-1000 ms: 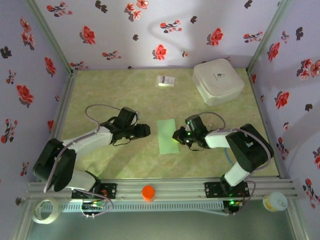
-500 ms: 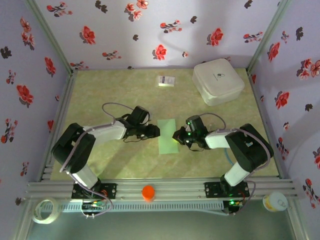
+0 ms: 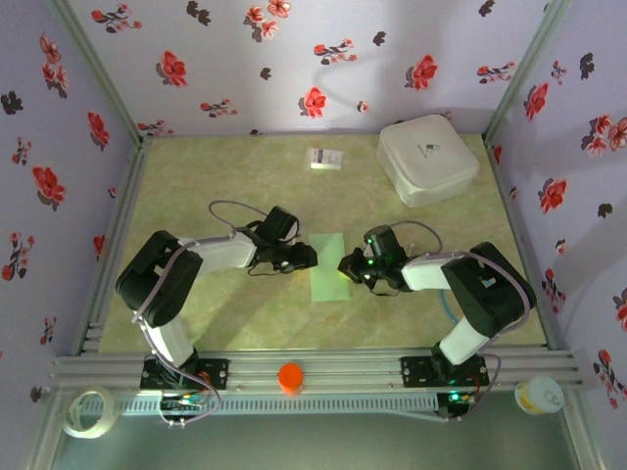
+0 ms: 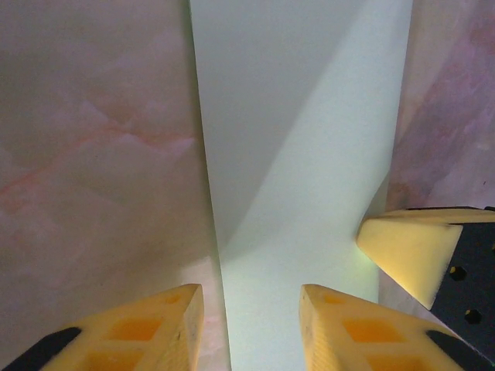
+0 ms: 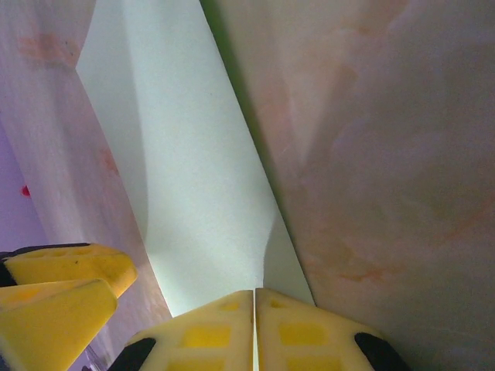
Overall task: Fold a paper plane with a square sheet of paper (pick it up from the middle)
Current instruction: Third fold the triangle at the center of the table.
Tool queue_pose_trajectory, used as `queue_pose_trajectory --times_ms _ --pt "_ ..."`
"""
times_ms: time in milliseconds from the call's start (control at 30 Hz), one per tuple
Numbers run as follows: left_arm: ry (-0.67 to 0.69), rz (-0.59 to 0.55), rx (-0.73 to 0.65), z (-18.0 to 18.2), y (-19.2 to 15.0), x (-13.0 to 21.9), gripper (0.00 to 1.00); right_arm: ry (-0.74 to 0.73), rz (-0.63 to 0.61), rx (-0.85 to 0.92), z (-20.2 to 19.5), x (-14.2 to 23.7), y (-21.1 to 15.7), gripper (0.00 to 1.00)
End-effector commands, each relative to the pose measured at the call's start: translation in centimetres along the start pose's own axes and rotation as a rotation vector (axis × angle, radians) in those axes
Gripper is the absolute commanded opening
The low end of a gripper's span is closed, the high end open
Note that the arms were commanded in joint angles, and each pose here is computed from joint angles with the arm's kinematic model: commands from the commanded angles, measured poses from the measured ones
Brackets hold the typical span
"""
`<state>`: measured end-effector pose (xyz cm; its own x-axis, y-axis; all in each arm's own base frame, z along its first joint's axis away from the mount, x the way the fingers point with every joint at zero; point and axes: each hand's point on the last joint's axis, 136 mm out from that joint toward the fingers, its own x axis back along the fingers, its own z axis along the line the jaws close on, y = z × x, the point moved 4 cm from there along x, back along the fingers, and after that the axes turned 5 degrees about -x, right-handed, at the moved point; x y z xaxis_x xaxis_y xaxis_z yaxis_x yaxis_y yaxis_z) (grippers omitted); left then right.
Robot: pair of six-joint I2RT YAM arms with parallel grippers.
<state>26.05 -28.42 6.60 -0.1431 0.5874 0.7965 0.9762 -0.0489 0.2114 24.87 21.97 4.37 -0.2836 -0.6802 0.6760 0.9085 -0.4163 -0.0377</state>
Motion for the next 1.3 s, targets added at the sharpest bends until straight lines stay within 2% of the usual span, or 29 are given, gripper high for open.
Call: queue_pose_trajectory --times_ms 0,433,867,1267 --pt "-0.014 0.021 0.021 -0.2 0.0 -0.8 0.37 -0.114 0.018 -0.027 -2.6 -0.1 -0.6 0.11" --pt "-0.053 0.035 0.024 -0.4 -0.2 -1.4 0.27 -0.114 0.017 -0.029 -2.5 -0.1 -0.5 0.11" --pt "-0.067 0.011 0.031 -0.6 0.1 -1.1 0.31 -0.117 0.017 -0.028 -2.6 -0.1 -0.6 0.11" --pt "-0.092 -0.026 0.035 -1.0 0.3 -0.3 0.24 -0.122 0.015 -0.030 -2.6 0.0 -0.5 0.12"
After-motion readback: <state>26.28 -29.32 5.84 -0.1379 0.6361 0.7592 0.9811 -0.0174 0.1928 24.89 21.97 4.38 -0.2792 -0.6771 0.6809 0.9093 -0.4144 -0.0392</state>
